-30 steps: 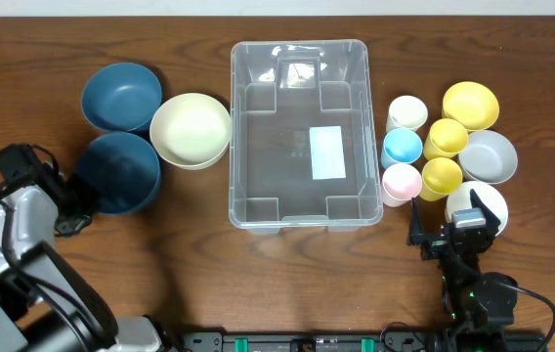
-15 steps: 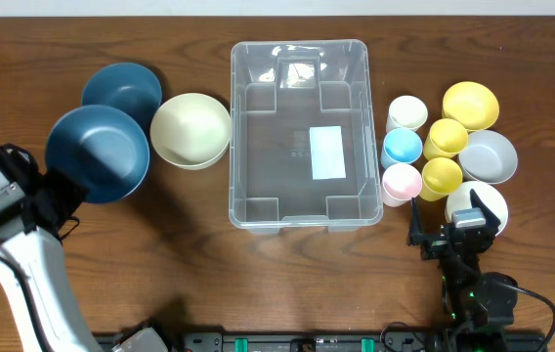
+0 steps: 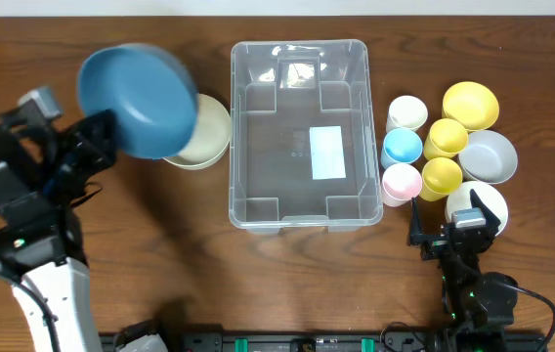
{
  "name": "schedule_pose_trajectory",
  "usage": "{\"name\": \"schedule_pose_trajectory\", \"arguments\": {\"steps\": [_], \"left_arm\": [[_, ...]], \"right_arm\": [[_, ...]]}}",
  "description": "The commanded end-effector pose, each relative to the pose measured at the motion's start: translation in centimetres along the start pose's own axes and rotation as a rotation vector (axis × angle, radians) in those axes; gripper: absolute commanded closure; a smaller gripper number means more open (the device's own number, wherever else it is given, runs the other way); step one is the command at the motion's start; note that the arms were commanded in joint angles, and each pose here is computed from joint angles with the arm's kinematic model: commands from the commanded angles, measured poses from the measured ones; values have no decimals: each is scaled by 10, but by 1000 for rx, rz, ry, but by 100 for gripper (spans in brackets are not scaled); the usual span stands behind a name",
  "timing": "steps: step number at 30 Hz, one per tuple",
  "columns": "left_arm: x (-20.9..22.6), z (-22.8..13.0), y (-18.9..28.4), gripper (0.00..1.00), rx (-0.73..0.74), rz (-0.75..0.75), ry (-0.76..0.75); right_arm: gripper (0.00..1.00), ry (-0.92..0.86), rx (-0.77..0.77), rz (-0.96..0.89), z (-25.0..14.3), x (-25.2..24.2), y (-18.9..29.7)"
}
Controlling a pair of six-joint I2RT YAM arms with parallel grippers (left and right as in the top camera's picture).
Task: Pack container
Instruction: 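Carry the teal bowl over the clear container and release it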
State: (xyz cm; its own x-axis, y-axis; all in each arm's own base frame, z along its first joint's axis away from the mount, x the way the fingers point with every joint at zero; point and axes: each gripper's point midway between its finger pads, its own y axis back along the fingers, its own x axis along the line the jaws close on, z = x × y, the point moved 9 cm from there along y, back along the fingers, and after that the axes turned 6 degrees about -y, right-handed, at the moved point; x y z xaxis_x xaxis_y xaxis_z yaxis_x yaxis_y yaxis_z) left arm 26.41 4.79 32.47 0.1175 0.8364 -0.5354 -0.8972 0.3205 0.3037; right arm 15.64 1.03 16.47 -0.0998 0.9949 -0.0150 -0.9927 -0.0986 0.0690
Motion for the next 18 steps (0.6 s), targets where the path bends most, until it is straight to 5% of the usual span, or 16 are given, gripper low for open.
{"name": "schedule_pose_trajectory", "arguments": {"steps": [1, 18], "left_arm": [[-37, 5, -9, 94, -1, -153, -47], [-136, -7, -81, 94, 76, -171, -232]], "right_arm": [[1, 7, 4, 2, -1, 0, 0], [1, 7, 4, 2, -1, 0, 0]]}}
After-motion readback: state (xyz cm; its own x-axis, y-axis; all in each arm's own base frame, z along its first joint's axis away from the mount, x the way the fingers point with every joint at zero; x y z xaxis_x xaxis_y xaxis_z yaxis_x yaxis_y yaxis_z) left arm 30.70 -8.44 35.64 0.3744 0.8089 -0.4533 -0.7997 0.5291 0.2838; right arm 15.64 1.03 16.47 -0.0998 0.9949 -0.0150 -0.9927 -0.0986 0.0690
